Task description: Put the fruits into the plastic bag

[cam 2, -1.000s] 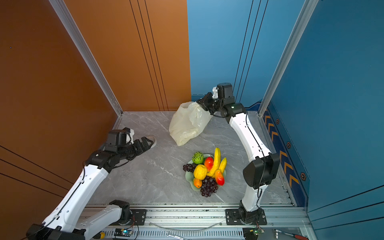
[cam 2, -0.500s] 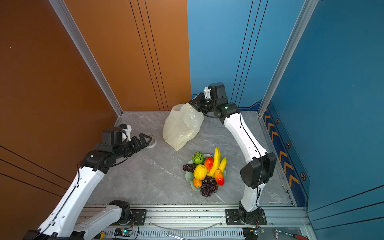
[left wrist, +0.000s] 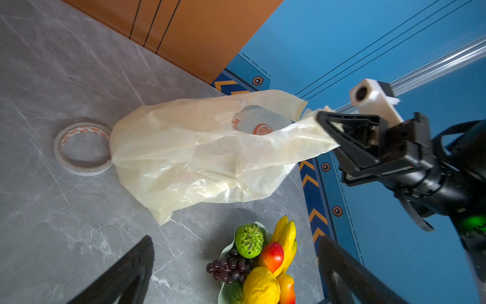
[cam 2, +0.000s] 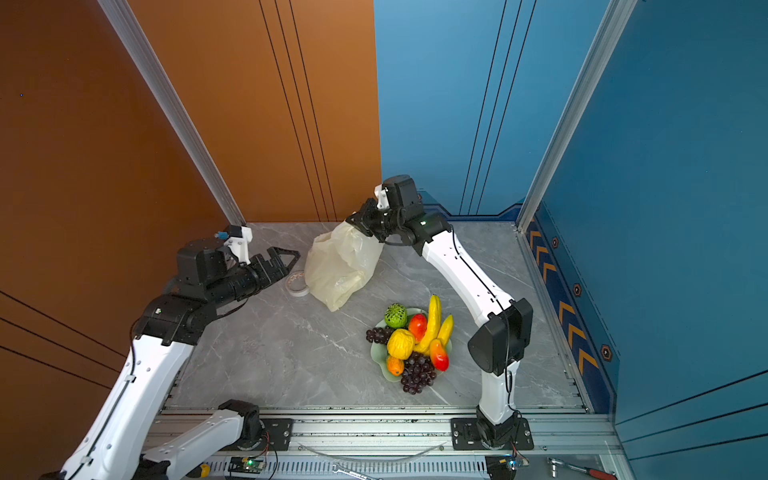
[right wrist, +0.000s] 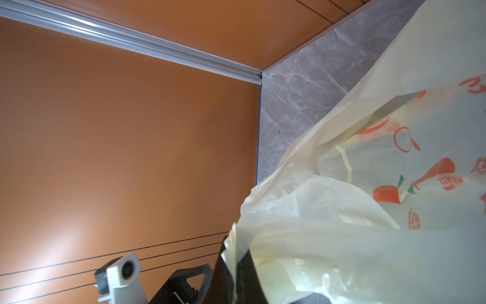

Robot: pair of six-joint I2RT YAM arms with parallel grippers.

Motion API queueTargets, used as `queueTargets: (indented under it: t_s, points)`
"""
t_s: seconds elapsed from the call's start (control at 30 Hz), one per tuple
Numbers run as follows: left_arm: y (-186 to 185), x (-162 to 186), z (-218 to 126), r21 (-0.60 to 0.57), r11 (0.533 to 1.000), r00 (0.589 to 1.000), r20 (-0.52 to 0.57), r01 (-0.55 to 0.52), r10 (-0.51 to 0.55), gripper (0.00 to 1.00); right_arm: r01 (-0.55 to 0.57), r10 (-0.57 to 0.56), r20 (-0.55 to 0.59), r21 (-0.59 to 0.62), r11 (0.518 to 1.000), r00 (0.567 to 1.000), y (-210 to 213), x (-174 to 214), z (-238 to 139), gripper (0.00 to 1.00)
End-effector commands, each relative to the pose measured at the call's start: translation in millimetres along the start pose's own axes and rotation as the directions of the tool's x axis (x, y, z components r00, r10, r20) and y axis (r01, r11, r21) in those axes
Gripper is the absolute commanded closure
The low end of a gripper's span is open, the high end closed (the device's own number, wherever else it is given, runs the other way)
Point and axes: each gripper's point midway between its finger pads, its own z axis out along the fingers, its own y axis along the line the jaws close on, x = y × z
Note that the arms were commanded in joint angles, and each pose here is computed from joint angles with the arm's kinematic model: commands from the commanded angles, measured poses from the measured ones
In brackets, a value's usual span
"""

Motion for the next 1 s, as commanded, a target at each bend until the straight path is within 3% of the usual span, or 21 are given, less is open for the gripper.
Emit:
queueTargets:
  t_s: [0.0,0.5,0.7,0.97]
  points:
    - [-25.5,-0.6,-1.8,0.072,0.997,0.999,-0.023,-0.034,0.036,0.02,0.022,-0.021,0.013,-0.045,0.999,1.000,26.6,8.1,3.2,1.00]
    - [-40.0,-0.2,15.4,0.068,0.992,0.994,-0.040,-0.103,0.106,0.02,0.066,-0.066,0.008,-0.104,0.992,0.998,80.3,64.3,-6.3,1.00]
    - [-30.1,6.6,25.4,0.036,0.982,0.980,-0.064,-0.185,0.187,0.12,0.045,-0.043,0.019,-0.128,0.991,0.999,96.8,77.5,-14.5,1.00]
    - [-19.7,6.1,41.5,-0.012,0.979,0.975,-0.084,-0.206,0.204,0.44,0.003,-0.003,-0.001,-0.142,0.990,1.000,106.3,98.6,-17.3,1.00]
